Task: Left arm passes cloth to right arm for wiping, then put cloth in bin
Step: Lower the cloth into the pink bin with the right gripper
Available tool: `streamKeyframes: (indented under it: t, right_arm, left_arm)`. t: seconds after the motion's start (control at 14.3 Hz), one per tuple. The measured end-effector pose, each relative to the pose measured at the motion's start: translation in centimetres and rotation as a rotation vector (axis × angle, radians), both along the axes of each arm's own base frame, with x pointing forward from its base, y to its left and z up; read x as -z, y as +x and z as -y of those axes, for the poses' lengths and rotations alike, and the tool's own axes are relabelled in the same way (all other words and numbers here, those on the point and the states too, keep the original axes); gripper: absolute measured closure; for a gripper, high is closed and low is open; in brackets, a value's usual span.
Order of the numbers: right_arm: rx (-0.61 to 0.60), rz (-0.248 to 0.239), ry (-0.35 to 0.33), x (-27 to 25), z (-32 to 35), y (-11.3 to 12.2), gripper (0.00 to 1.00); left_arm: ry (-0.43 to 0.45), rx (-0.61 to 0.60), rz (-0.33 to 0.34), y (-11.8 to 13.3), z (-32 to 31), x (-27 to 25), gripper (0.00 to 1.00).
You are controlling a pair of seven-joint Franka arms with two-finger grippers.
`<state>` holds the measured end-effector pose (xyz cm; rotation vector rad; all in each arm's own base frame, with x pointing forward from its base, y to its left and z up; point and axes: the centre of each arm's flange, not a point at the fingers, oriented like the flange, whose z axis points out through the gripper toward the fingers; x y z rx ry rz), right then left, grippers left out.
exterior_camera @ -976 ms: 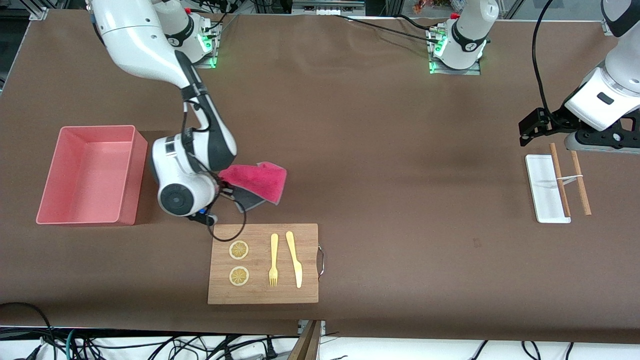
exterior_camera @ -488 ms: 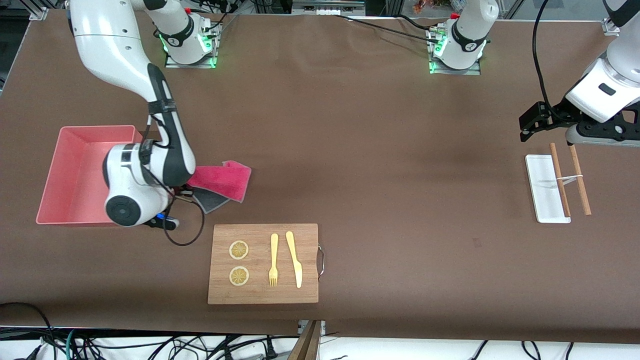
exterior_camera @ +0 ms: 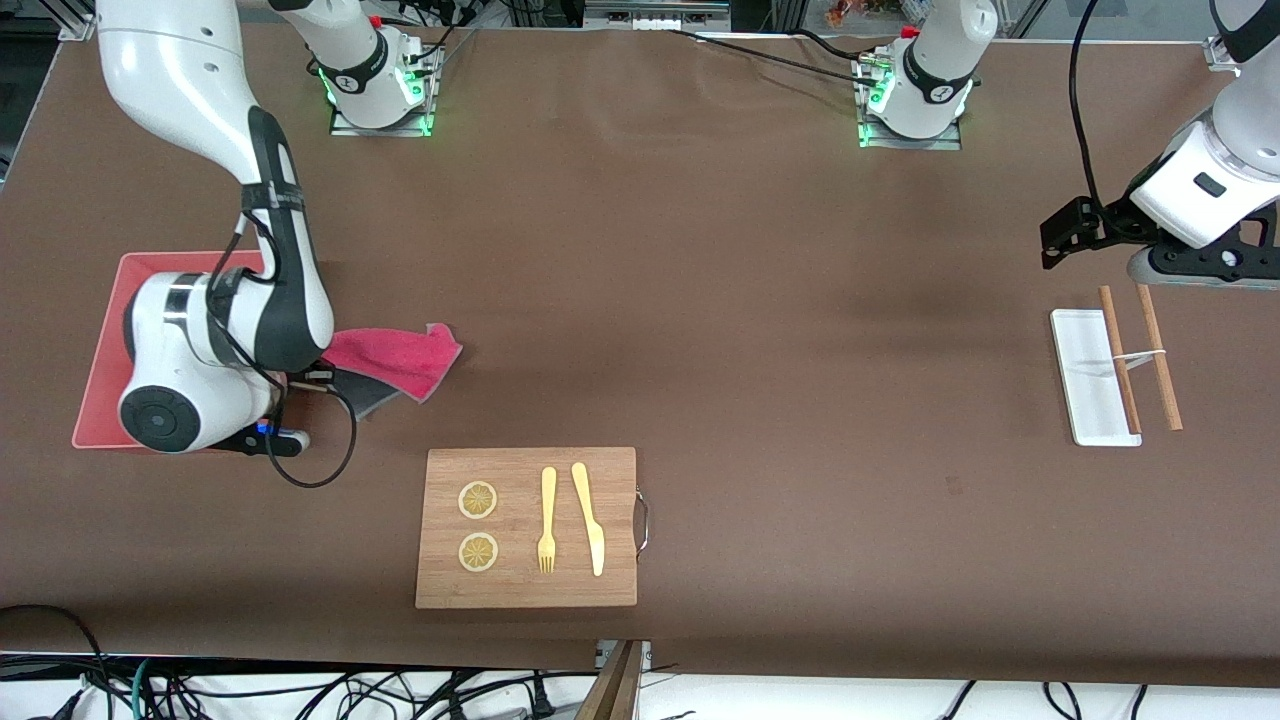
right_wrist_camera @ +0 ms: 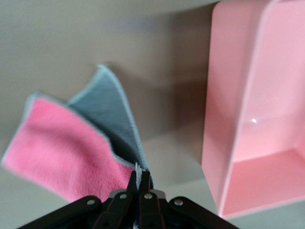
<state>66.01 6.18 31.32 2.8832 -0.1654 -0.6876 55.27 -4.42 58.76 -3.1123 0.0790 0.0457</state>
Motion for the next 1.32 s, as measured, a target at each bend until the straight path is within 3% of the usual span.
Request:
streamKeyframes:
  t: [0.28,0.7,1.05,1.32]
  right_arm:
    - [-0.048,-0.014,0.044,-8.2,0.9,-0.1,0.98]
    - [-0.125,-0.021,0.106,-18.8,9.5,-2.2,0.98]
    - [-0.228,-0.043,0.114,-21.7,17.5,-4.1,0.98]
    - [-0.252,-0.06,0.12,-19.4,21.6,-4.5,0.98]
  left_arm:
    - [-0.026,0.0,-0.005,0.0,0.4,0.1,0.0]
    - [-0.03,0.002,0.028,0.4,0.5,-0.6,0.0]
    - [-0.036,0.065,0.071,-0.1,4.1,-3.2,0.0]
    - [-0.036,0.058,0.067,0.1,3.8,-3.0,0.0]
